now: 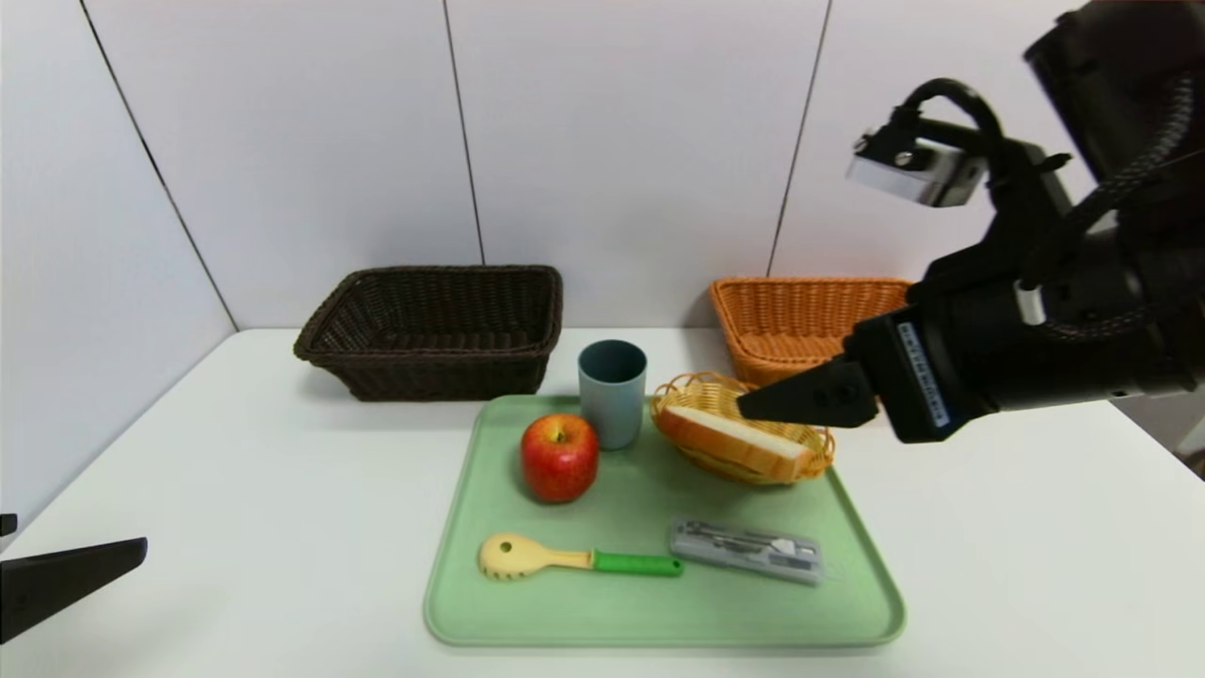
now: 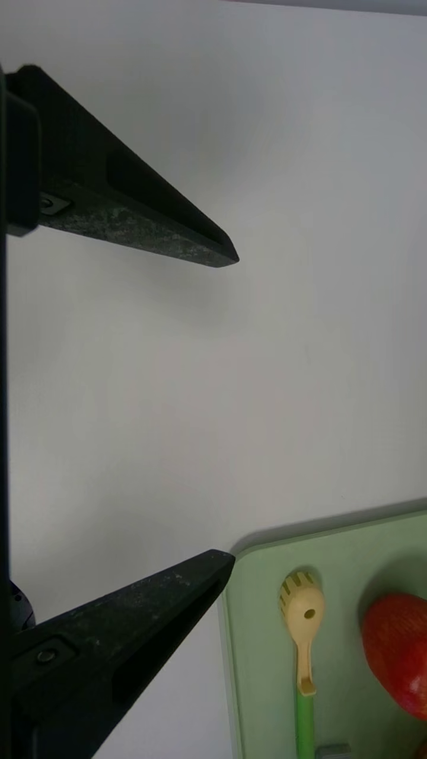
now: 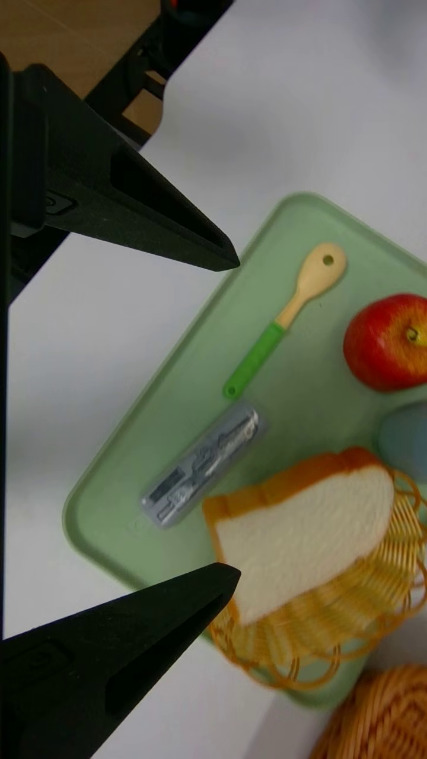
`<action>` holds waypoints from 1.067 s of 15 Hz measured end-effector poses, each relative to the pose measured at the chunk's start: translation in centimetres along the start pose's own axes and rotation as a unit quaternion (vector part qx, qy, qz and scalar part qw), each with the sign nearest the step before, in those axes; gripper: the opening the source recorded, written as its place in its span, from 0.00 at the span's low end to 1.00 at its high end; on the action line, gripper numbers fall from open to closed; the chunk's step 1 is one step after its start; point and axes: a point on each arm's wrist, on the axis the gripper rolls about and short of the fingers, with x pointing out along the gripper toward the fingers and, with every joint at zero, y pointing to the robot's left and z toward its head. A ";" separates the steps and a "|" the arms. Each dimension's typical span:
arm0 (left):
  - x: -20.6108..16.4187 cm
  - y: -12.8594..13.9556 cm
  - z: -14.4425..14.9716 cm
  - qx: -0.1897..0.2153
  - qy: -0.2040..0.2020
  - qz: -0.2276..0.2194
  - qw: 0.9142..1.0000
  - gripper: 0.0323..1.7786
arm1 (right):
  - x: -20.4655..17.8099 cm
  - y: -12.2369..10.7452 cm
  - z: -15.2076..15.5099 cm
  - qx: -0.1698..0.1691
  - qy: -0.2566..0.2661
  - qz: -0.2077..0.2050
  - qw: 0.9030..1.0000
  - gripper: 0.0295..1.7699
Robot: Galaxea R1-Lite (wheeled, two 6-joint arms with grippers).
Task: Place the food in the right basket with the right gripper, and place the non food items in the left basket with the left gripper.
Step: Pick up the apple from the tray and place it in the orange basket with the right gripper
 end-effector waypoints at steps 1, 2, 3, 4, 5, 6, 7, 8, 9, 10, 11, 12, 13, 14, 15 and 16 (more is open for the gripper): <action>0.0 0.0 -0.1 0.000 0.003 0.000 1.000 0.95 | 0.9 0.9 0.3 0.000 0.014 0.009 1.000 0.96; 0.0 0.0 -0.1 -0.001 0.007 0.000 1.000 0.95 | 1.8 1.9 0.4 0.001 0.027 0.017 0.999 0.96; 0.0 0.0 -0.2 -0.001 0.010 0.001 1.000 0.95 | 2.7 2.6 0.5 0.002 0.036 0.023 0.999 0.96; 0.0 0.0 -0.2 0.000 0.009 0.001 1.000 0.95 | 3.6 3.2 0.6 0.004 0.046 0.026 0.999 0.96; -0.1 0.0 -0.2 0.000 0.009 0.002 1.000 0.95 | 4.5 3.7 0.7 0.006 0.055 0.029 0.998 0.96; -0.1 0.0 -0.2 -0.001 0.009 0.002 1.000 0.95 | 5.4 4.3 0.8 0.011 0.063 0.031 0.997 0.96; -0.1 0.0 -0.2 0.000 0.009 0.002 1.000 0.95 | 6.1 4.8 0.9 0.014 0.070 0.032 0.997 0.96; -0.2 0.0 -0.3 -0.001 0.012 0.003 1.000 0.95 | 6.8 5.4 1.1 0.018 0.079 0.033 0.996 0.96; -0.2 0.0 -0.4 -0.001 0.014 0.002 1.000 0.95 | 7.4 5.9 1.3 0.022 0.087 0.029 0.996 0.96; -0.2 0.0 -0.4 -0.001 0.013 0.002 1.000 0.95 | 8.1 6.4 1.5 0.025 0.092 0.021 0.995 0.96; -0.2 0.0 -0.4 -0.001 0.013 0.002 1.000 0.95 | 8.8 7.0 1.8 0.028 0.094 0.010 0.995 0.96; -0.3 0.0 -0.5 -0.001 0.013 0.002 1.000 0.95 | 9.6 7.5 1.9 0.030 0.096 -0.001 0.995 0.96; -0.3 0.0 -0.5 -0.001 0.012 0.002 1.000 0.95 | 10.4 8.0 1.9 0.029 0.100 -0.012 0.995 0.96; -0.4 0.0 -0.5 -0.001 0.011 0.002 1.000 0.95 | 11.3 8.5 1.7 0.028 0.104 -0.021 0.994 0.96; -0.4 0.0 -0.6 -0.001 0.011 0.002 1.000 0.95 | 12.2 9.0 1.4 0.030 0.108 -0.032 0.993 0.96; -0.4 0.0 -0.7 0.000 0.011 0.002 1.000 0.95 | 13.1 9.4 1.1 0.031 0.112 -0.046 0.992 0.96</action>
